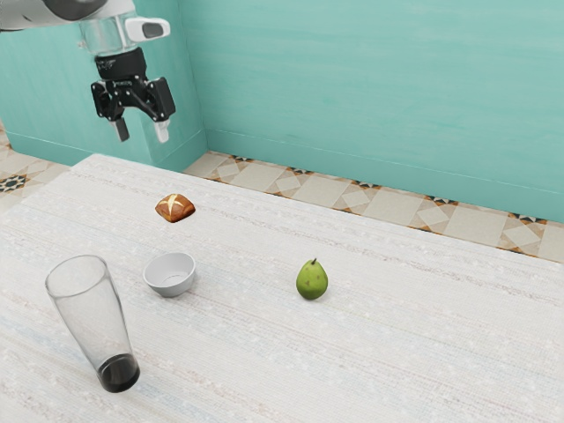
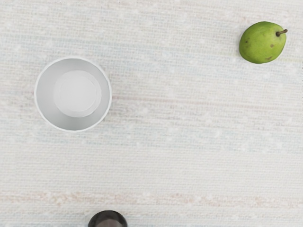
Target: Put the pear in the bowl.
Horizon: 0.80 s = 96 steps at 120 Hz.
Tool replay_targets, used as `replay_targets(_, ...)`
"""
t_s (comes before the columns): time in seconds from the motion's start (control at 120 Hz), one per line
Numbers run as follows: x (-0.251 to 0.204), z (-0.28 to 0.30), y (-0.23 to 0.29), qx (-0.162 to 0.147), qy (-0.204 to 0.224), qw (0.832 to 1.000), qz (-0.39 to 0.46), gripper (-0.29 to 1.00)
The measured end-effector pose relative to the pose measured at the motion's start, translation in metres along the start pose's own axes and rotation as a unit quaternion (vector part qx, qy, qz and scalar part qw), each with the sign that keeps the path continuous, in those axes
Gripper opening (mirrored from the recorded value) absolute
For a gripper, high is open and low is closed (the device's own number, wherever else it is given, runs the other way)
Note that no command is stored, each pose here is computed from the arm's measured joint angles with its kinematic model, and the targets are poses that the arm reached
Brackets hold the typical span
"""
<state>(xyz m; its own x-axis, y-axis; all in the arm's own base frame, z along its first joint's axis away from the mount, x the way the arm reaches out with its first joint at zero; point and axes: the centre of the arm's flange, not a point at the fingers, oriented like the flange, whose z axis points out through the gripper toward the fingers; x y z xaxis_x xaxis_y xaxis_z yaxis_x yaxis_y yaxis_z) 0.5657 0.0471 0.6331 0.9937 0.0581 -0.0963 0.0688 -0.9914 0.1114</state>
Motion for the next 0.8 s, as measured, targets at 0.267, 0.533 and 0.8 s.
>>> replay_targets(0.267,0.061,0.086,0.053,0.011,-0.03,0.999,0.031,0.68)
replay_targets(0.533,0.082,0.192,0.158,0.072,0.012,0.996,0.058,0.68)
replay_targets(0.8,0.082,0.27,0.228,0.115,0.1,0.988,0.039,0.68)
